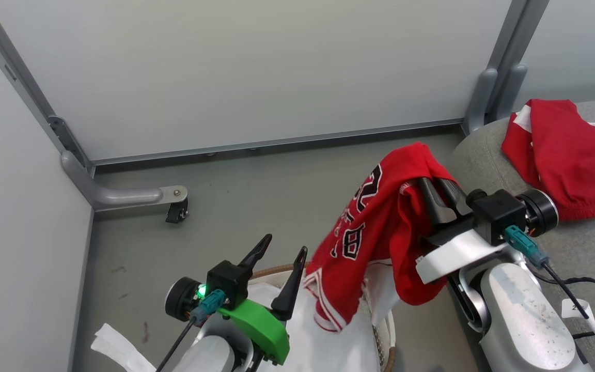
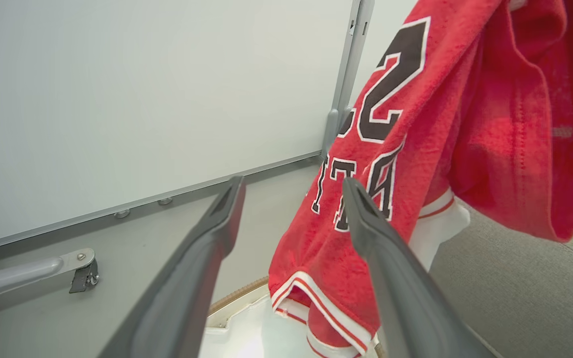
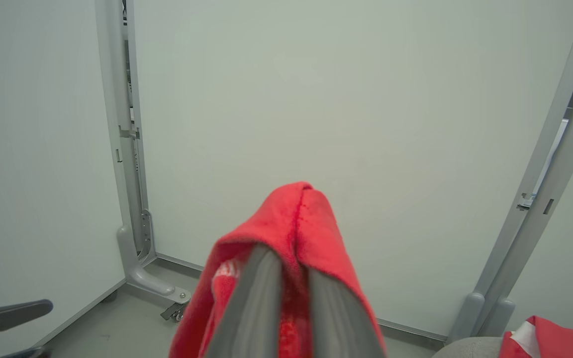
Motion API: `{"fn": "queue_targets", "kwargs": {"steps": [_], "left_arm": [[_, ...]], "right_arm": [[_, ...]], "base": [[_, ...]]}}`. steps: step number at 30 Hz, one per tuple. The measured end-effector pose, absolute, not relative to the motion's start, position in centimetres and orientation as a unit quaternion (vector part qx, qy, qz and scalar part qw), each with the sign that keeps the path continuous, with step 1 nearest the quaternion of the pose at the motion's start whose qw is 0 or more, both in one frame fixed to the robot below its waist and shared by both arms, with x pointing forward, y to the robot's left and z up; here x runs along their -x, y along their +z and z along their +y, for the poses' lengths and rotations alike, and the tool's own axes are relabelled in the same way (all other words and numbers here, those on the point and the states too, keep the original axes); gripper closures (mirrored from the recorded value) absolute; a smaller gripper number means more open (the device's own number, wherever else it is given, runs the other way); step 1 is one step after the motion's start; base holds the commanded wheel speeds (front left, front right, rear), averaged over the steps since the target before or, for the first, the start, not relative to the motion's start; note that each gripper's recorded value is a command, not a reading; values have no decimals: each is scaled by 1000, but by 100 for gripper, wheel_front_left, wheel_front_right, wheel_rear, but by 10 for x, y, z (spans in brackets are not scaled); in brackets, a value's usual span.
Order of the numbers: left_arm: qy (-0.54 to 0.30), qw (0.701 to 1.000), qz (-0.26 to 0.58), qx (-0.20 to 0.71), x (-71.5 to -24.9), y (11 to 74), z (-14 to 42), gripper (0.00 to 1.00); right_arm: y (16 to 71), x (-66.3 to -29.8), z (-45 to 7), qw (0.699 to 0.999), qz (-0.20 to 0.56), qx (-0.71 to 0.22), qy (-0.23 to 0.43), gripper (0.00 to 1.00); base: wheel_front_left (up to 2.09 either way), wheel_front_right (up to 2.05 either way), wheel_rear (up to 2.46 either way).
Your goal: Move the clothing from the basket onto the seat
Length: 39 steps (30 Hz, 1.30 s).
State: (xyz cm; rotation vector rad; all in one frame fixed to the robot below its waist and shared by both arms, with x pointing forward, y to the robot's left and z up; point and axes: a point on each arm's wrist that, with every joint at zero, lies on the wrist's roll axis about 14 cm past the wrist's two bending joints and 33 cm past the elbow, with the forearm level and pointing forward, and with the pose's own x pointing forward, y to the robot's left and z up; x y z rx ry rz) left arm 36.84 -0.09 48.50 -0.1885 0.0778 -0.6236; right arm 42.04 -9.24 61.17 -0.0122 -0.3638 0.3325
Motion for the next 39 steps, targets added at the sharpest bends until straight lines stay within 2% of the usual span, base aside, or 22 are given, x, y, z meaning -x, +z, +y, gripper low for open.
{"fn": "queue_targets", "kwargs": {"steps": [13,29,39], "left_arm": [[-330,938,33,103,-366,488,-22,0],[-435,892,43,116,-353,487,-94,0],[-460,877,64,122,-359,470,-111,0]], "right_arm": [[617,-422,-122,974,-187,32,124,100],[606,-404,-205,983,-164,80,13,100],[621,-432,-226,978,-174,111,-2,100]], "base": [[0,0,0],[0,0,0],[0,0,0]]}}
